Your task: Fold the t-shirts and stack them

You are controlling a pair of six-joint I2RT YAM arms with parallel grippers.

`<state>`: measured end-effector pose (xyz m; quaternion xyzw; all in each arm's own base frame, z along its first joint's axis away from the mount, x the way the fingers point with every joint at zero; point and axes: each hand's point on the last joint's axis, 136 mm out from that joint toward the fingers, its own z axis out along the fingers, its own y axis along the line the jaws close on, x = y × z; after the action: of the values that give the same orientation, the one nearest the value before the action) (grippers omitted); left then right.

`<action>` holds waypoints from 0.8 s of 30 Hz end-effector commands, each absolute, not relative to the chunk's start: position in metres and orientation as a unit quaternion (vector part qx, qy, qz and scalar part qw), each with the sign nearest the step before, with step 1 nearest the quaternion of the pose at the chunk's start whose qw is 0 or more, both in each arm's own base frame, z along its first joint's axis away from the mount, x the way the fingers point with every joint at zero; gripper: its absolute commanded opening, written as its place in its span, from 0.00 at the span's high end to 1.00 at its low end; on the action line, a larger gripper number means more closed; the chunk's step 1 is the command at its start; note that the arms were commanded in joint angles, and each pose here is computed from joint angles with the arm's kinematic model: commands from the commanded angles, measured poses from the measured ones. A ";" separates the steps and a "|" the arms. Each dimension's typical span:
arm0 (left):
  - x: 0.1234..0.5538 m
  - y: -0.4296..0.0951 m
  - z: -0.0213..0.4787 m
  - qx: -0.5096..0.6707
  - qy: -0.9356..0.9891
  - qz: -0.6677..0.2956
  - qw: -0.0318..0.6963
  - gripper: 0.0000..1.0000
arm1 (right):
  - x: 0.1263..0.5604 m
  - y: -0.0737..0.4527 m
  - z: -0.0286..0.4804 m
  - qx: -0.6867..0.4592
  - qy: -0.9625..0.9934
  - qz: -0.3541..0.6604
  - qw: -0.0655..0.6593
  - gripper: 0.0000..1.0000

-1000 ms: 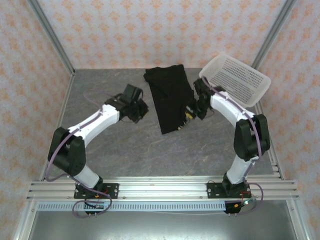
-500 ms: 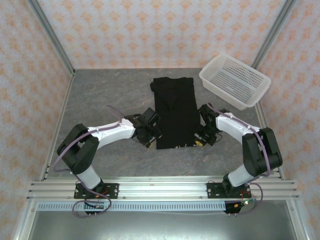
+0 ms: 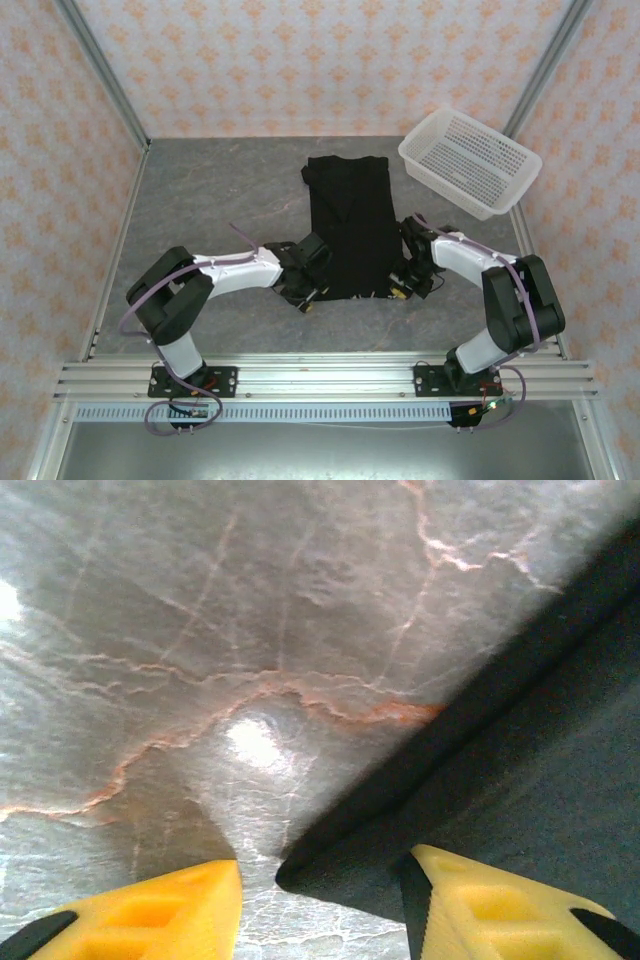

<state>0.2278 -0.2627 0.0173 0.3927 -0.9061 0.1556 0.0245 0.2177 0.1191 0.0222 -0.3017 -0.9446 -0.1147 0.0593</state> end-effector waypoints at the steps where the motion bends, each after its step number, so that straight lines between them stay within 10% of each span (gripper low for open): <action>1: 0.247 -0.257 0.003 0.401 -0.906 0.135 -0.018 0.72 | 0.204 0.115 0.018 -0.294 -0.947 -0.105 0.071 1.00; 5: 0.243 -0.238 0.005 0.393 -0.914 0.094 -0.038 1.00 | 0.197 0.114 0.016 -0.286 -0.949 -0.104 0.078 1.00; 24: 0.123 -0.163 0.019 0.333 -0.940 0.075 0.022 1.00 | 0.093 0.153 0.038 -0.138 -0.973 -0.084 0.164 1.00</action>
<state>0.1497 -0.1978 0.0258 0.3415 -0.9289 0.1431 0.0092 0.1262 0.1759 0.0405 -0.1205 -0.9757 -0.1345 0.1244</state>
